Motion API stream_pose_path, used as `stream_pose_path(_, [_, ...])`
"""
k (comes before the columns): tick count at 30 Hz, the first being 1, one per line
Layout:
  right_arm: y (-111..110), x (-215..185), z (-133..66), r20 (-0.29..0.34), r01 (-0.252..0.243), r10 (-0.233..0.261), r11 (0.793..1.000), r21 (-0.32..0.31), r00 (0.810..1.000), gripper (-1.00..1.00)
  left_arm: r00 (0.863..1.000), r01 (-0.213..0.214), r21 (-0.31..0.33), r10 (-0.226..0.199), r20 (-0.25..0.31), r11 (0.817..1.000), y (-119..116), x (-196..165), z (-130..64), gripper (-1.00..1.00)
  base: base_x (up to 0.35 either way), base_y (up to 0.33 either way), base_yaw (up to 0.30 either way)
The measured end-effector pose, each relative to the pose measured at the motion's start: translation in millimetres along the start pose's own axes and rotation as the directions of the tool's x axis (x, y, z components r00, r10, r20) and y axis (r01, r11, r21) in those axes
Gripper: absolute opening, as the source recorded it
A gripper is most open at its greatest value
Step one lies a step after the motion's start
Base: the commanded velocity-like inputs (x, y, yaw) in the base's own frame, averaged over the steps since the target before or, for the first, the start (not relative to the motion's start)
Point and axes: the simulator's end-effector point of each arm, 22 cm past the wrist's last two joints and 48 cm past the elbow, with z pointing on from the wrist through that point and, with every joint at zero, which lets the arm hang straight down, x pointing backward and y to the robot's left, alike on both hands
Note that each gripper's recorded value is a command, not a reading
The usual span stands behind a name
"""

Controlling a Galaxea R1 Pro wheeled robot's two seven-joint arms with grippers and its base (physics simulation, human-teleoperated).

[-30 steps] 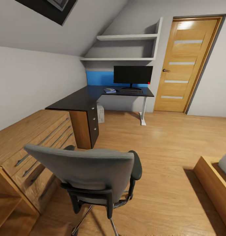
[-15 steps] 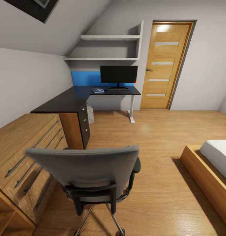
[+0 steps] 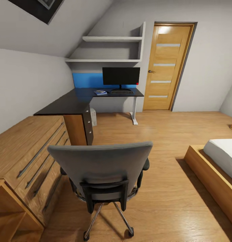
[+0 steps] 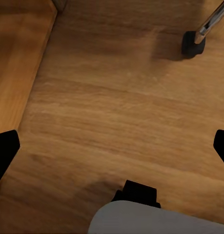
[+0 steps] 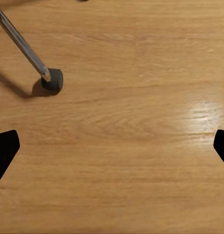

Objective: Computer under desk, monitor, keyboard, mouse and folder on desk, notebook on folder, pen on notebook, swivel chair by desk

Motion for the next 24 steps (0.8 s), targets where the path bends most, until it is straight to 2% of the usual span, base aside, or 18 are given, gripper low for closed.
stream_pose_path(12, [0.0, 0.0, 0.0, 0.000, 0.000, 0.000, 1.000, 0.000, 1.000, 1.00, 1.000, 0.000, 0.000, 0.000, 0.000, 1.000, 0.0, -0.1, 0.0, 1.00, -0.078, 0.194, -0.001])
stream_pose_path(24, [-3.0, 1.4, 0.0, -0.005, 0.007, -0.007, 1.000, -0.001, 1.000, 1.00, 1.000, 0.001, 0.001, -0.001, 0.000, 1.000, -0.5, 0.0, -0.2, 1.00, -0.015, 0.032, 0.000])
